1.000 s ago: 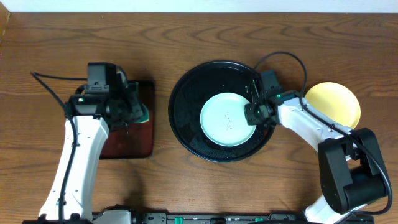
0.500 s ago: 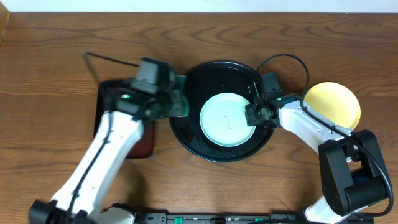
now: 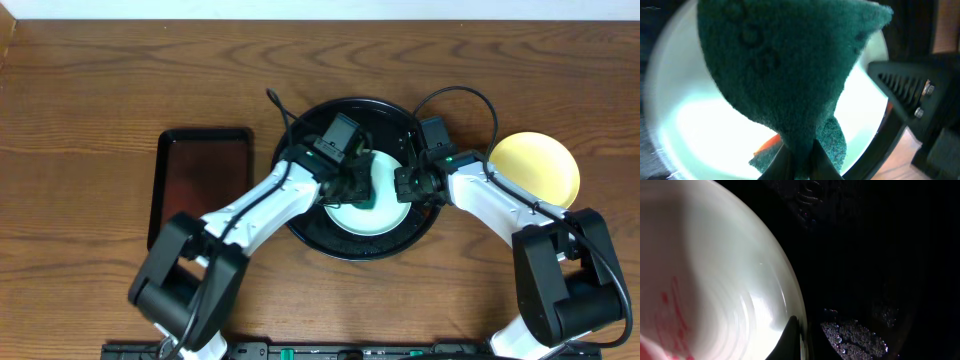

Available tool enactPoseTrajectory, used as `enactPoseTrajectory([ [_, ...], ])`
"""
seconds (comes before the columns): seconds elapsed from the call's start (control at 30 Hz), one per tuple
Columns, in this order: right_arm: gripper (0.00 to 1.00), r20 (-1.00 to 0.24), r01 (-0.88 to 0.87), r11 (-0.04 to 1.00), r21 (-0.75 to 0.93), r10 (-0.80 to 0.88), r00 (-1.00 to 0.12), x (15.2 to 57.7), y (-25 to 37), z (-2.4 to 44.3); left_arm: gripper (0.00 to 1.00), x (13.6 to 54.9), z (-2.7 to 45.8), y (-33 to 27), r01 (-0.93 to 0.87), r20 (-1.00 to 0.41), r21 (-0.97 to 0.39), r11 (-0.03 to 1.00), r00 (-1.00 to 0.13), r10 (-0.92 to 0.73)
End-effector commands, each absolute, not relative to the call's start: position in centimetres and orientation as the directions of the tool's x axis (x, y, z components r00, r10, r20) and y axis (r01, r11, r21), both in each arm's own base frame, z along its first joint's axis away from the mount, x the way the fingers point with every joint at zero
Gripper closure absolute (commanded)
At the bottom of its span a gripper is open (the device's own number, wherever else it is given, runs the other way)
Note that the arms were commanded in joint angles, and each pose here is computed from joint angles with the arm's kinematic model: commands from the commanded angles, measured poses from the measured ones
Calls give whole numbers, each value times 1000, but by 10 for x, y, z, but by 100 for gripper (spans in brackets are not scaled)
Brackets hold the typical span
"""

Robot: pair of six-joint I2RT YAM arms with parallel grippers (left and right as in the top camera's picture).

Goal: Clean dirty plates on tray and stack at the side
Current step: 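Scrub the pale green plate with the sponge in the left gripper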

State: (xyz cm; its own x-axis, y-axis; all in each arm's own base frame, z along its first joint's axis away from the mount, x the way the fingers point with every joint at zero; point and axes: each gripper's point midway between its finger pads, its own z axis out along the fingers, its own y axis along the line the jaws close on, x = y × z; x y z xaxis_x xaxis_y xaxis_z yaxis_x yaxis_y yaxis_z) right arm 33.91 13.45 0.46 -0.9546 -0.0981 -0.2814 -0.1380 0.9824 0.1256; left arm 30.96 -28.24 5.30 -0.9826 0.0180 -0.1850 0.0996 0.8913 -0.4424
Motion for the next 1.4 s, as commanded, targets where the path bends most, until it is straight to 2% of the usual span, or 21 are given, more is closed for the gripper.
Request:
enactPoseTrajectory([
  [0.0, 99, -221, -147, 983, 111, -120, -968, 322, 134, -10, 92, 312, 51, -298, 50, -144, -497, 866, -989, -25],
  [0.2, 99, -218, -147, 983, 110, -120, -969, 321, 134, -10, 92, 307, 15, -298, -36, -45, -475, 879, -997, -66],
  [0.4, 99, -215, -146, 983, 109, -120, -969, 320, 134, -11, 92, 284, -3, -314, -61, 100, -545, 836, -995, -7],
  [0.6, 99, -208, -145, 984, 108, -120, -971, 318, 133, -11, 92, 278, 15, -340, -25, 111, -664, 747, -992, 65],
  [0.8, 99, -202, -145, 984, 106, -121, -972, 317, 133, -11, 92, 280, 13, -338, 11, 79, -655, 755, -993, 83],
  [0.93, 99, -198, -144, 984, 105, -121, -973, 316, 132, -12, 92, 286, -11, -296, -52, 81, -475, 878, -997, -15],
  [1.07, 99, -198, -144, 984, 105, -121, -973, 316, 132, -12, 92, 287, -26, -242, -135, 102, -268, 954, -989, -111],
  [1.2, 99, -198, -144, 984, 105, -121, -973, 316, 132, -12, 92, 295, -19, -186, -191, 72, -35, 981, -979, -188],
  [1.37, 99, -191, -143, 984, 104, -122, -974, 314, 132, -12, 92, 311, 5, -151, -192, -7, 142, 971, -981, -193],
])
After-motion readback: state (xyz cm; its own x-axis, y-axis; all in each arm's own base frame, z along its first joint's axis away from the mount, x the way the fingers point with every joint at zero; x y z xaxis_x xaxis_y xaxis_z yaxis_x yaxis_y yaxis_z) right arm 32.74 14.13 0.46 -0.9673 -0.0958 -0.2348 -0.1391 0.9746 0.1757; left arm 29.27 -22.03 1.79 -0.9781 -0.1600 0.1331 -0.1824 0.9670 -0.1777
